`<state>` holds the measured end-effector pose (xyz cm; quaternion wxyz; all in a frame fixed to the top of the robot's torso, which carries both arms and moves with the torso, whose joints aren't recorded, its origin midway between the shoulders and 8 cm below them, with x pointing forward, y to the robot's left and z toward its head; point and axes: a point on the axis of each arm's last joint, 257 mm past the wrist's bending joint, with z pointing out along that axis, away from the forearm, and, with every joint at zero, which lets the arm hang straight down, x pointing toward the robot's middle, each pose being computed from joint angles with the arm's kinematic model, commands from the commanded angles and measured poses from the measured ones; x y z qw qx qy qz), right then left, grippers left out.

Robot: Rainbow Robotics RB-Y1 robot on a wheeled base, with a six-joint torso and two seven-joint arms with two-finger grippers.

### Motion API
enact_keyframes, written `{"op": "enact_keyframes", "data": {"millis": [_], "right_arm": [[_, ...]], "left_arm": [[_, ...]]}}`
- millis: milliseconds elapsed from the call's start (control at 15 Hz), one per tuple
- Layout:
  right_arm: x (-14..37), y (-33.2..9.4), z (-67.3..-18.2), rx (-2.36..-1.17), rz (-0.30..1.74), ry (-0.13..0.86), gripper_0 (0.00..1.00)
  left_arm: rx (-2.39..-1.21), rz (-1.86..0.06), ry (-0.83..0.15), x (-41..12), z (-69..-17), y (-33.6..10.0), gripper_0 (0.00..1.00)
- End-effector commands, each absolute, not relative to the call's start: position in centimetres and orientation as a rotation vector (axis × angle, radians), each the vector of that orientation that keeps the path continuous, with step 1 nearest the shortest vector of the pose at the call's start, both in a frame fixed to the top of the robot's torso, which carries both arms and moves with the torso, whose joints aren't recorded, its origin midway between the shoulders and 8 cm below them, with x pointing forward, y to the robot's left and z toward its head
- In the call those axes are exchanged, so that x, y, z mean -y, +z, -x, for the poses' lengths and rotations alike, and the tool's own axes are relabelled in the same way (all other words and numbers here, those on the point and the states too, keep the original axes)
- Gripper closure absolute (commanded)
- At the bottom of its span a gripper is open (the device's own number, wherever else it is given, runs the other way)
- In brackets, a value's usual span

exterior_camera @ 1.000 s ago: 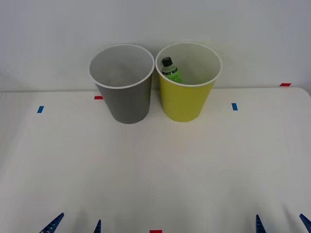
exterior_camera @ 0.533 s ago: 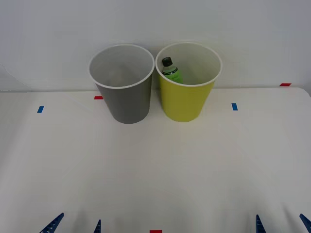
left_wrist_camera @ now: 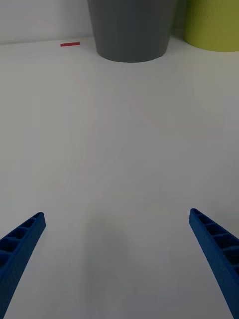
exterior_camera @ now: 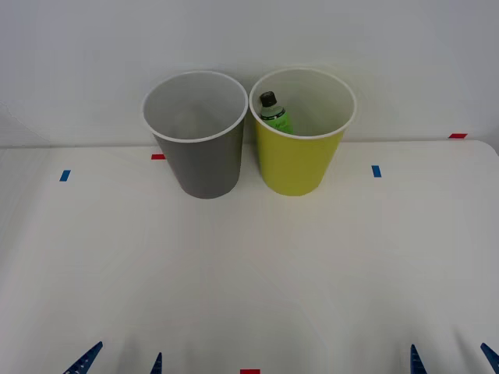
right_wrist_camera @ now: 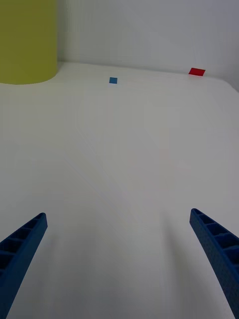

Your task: Put cans in the gray bin and PET bottles in the light green bin.

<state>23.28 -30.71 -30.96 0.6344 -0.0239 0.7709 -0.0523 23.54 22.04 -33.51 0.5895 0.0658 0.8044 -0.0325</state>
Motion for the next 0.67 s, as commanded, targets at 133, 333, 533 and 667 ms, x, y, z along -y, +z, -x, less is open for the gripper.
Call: {"op": "enact_keyframes", "data": {"millis": [133, 333, 533, 667], "right_arm": [[30.71, -30.96, -23.28, -1.762, 0.055, -0.120, 0.00], [30.71, -30.96, -23.28, -1.762, 0.055, -0.120, 0.00], [30.71, -30.96, -23.28, -1.762, 0.055, -0.120, 0.00], [30.71, -30.96, -23.28, -1.762, 0.055, -0.120, 0.00]], "left_arm": [[-1.873, -0.153, -0.076, -22.04, -23.54, -33.51, 0.00], [-1.873, -0.153, -0.076, -22.04, -23.54, -33.51, 0.00], [-1.873, -0.153, -0.076, -22.04, -23.54, -33.51, 0.00], [-1.873, -0.153, -0.076, -22.04, -23.54, -33.51, 0.00]]}}
